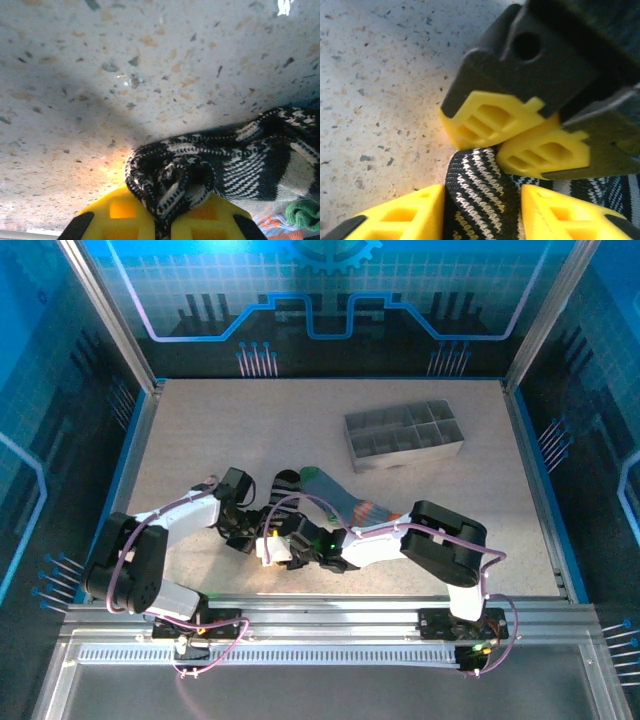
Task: Roll the socks
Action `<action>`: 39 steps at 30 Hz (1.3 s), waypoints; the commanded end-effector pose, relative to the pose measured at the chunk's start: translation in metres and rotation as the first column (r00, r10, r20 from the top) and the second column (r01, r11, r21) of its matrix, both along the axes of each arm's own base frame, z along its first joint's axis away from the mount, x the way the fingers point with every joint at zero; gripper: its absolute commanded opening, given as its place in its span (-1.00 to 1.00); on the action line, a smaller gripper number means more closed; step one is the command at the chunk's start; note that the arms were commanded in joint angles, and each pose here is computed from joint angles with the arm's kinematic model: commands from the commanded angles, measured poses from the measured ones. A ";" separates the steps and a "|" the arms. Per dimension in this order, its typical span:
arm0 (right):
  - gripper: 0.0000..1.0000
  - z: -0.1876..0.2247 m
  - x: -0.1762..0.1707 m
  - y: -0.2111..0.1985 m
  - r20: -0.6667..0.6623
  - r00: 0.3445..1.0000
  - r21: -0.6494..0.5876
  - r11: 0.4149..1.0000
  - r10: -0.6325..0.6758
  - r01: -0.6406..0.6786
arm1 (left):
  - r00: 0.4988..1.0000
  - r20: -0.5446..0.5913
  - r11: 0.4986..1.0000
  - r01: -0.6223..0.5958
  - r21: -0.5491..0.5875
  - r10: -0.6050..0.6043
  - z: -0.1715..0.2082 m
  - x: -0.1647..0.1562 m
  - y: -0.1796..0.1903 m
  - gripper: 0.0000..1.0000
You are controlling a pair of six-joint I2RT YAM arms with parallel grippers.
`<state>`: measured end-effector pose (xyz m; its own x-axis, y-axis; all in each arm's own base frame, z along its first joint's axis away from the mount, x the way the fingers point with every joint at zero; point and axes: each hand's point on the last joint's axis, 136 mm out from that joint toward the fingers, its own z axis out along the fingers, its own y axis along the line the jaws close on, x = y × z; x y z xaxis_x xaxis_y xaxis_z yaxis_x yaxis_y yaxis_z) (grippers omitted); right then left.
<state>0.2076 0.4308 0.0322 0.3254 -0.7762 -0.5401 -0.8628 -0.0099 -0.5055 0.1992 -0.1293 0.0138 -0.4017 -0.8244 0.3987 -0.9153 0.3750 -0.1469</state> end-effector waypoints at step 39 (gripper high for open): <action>-1.00 -0.057 -0.026 -0.020 -0.921 0.356 -0.115 0.983 -0.158 0.140 | 0.924 0.359 0.988 -0.096 -0.121 0.133 0.031 0.000 0.016 0.08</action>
